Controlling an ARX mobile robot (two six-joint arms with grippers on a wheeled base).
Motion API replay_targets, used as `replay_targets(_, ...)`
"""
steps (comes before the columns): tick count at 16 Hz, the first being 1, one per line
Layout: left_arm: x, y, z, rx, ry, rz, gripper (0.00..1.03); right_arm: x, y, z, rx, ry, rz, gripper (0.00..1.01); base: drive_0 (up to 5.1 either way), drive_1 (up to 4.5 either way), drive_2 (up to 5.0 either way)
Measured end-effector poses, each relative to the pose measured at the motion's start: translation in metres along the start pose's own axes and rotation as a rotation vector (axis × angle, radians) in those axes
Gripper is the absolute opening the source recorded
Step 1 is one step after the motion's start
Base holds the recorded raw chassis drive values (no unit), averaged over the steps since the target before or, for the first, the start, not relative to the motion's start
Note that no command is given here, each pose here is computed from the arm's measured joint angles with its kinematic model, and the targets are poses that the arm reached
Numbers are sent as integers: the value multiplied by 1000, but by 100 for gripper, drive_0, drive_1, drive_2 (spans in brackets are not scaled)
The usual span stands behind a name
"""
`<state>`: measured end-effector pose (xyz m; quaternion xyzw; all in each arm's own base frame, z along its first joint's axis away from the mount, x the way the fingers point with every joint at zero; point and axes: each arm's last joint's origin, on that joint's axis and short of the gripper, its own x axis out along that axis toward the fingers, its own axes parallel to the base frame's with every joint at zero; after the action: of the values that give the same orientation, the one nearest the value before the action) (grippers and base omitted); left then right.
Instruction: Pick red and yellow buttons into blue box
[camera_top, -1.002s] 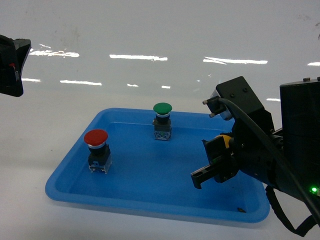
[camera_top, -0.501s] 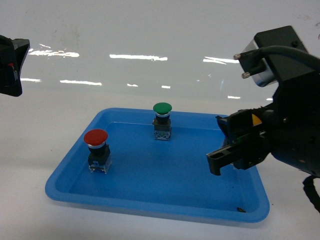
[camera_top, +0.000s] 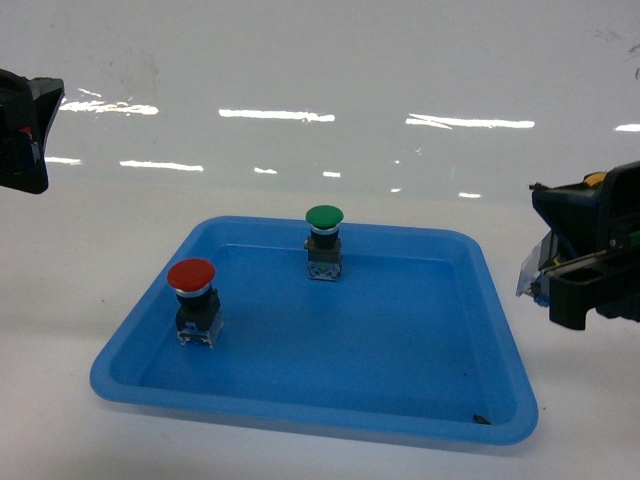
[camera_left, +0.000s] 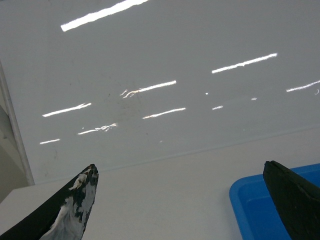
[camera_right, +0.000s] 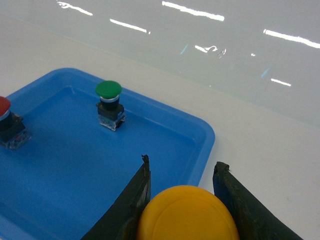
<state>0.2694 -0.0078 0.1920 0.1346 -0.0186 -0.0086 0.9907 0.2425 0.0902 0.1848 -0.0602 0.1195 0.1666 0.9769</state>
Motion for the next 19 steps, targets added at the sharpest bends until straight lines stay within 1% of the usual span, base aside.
replay_targets(4, 0, 0, 0, 0, 0, 1, 98, 1, 0, -3, 1, 16, 2, 33, 0, 0, 0)
replay_targets(7, 0, 0, 0, 0, 0, 2, 98, -11, -3, 4, 5, -28, -32, 33, 0, 0, 0)
replay_targets(9, 0, 0, 0, 0, 0, 1, 98, -27, -5, 2, 10, -23, -50, 33, 0, 0, 0)
replay_targets(10, 0, 0, 0, 0, 0, 1, 98, -33, -6, 1, 9, -5, -50, 33, 0, 0, 0)
replay_targets(12, 0, 0, 0, 0, 0, 1, 98, -42, -9, 6, 12, -33, -73, 33, 0, 0, 0)
replay_targets(13, 0, 0, 0, 0, 1, 3, 98, -42, -9, 6, 13, -40, -74, 33, 0, 0, 0)
replay_targets(14, 1, -2, -1, 3, 13, -4, 98, -42, -9, 6, 12, -34, -74, 33, 0, 0, 0)
replay_targets(16, 3, -12, -10, 5, 84, -48, 98, -42, -9, 5, 12, -33, -73, 33, 0, 0, 0)
replay_targets(17, 3, -20, -13, 7, 101, -70, 98, -42, -9, 5, 12, -33, -73, 33, 0, 0, 0)
replay_targets(18, 3, -25, -13, 10, 104, -73, 98, -42, -9, 5, 12, -33, -73, 33, 0, 0, 0)
replay_targets(19, 2, -29, -11, 11, 107, -86, 98, -42, -9, 5, 12, -33, -73, 33, 0, 0, 0)
